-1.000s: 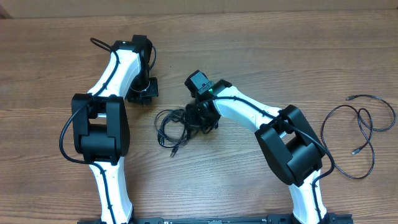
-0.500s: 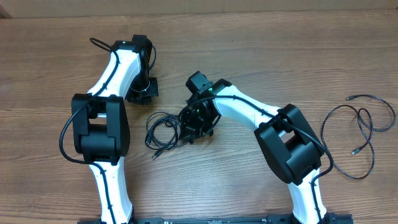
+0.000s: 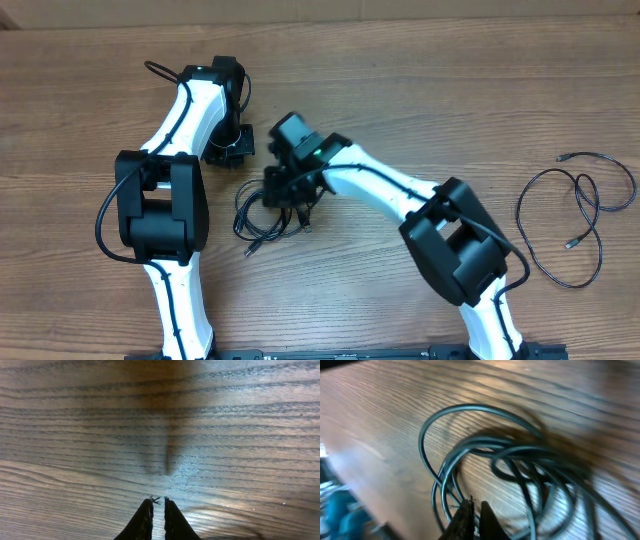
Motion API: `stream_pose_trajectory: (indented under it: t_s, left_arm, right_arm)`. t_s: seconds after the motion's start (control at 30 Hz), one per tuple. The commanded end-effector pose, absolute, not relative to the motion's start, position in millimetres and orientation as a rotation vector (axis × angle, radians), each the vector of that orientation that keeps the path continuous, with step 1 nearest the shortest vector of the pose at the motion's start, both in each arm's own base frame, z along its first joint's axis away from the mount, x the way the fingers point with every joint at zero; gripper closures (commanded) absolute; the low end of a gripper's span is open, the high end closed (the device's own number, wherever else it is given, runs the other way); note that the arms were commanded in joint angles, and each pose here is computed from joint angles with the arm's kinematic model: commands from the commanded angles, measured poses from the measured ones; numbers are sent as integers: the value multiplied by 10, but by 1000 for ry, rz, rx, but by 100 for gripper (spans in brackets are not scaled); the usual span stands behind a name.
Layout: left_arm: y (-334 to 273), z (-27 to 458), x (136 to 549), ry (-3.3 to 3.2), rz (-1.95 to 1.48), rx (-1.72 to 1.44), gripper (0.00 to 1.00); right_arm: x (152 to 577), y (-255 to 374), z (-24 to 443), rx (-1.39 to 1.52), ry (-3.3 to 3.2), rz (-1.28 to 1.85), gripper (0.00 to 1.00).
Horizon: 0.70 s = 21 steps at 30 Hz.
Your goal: Untangle cables
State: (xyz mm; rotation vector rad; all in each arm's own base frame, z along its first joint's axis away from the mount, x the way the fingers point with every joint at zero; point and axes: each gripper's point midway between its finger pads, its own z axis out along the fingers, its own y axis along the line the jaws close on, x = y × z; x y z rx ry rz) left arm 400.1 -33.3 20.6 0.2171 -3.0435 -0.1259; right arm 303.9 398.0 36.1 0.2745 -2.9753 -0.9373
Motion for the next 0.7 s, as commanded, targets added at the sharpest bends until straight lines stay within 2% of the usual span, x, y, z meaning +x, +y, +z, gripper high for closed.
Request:
stream_pose_trajectory:
  t_s: [0.0, 0.13, 0.27, 0.37, 0.67]
  left_arm:
    - [-303, 264, 3988, -3054, -145, 241, 87]
    - [-306, 264, 3988, -3054, -144, 240, 86]
    - [-304, 264, 3988, -3054, -144, 241, 86]
    - [-306, 264, 3987, -3054, -144, 240, 87]
    - [-307, 264, 3987, -3054, -143, 240, 86]
  right_arm:
    - [3189, 3966, 270, 316, -3163, -795, 92]
    - [3299, 4018, 266, 334, -3257, -784, 88]
    - [3375, 4071, 250, 337, -3282, -816, 96]
    - [3391, 4070, 157, 333, -3284, -801, 96]
    - [3706, 3581, -94, 180, -3428, -481, 96]
